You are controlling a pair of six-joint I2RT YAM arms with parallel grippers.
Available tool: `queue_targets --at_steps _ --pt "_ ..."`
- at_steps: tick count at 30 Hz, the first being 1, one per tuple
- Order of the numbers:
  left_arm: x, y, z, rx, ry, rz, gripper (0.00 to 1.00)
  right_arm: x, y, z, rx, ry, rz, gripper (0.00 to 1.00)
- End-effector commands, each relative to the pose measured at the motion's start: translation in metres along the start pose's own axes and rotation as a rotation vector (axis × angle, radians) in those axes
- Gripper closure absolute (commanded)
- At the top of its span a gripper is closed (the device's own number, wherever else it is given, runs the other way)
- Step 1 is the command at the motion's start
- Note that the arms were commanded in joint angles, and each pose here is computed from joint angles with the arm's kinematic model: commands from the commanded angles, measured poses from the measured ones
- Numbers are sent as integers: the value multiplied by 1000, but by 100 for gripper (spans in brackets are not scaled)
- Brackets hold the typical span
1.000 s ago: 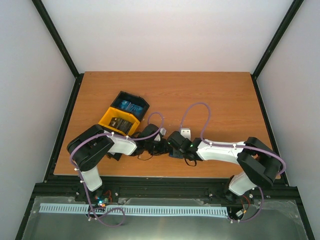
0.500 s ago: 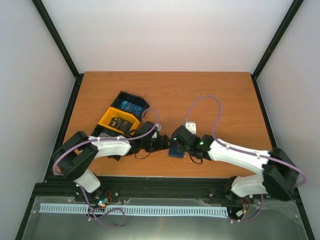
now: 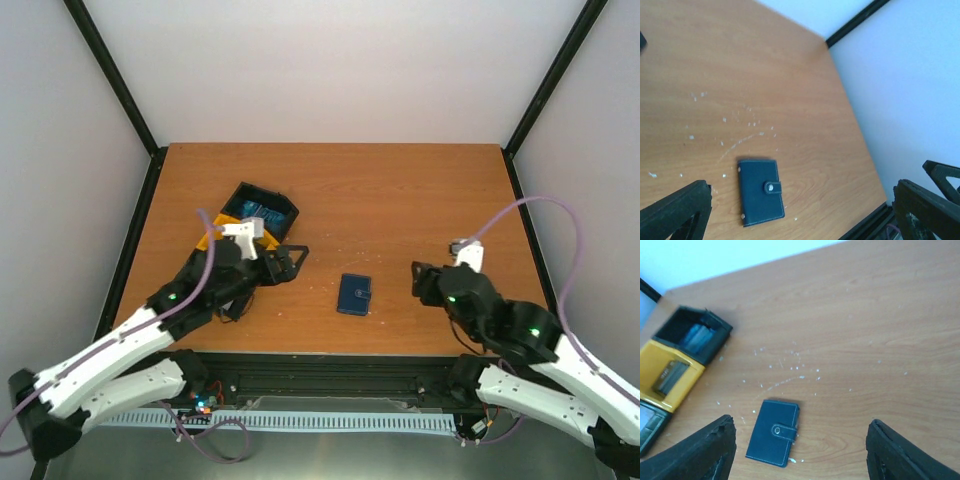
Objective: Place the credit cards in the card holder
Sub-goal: Reset both arms
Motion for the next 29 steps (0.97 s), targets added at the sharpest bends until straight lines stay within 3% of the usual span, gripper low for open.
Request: queue_targets --at_steps 1,9,18,29 --pt "61 39 -12 -75 22 -147 0 38 22 -26 34 -17 -72 27" --pt "176 81 -21 -126 -26 -420 0 91 58 -42 -9 71 -202 0" --pt "229 82 -8 -137 -22 -507 0 116 75 -54 -49 77 -267 0" --pt "248 86 4 -143 8 -581 0 121 77 -58 -74 89 -281 0"
Point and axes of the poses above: each gripper's point midway between its finger pads, its own x axis back along the fingers, its own z axis along the line the jaws close on, y = z × x, the point moved 1 cm from there along x, back along the fingers, and after that the axes turned 4 degrees about -x, right-handed, at the moved point
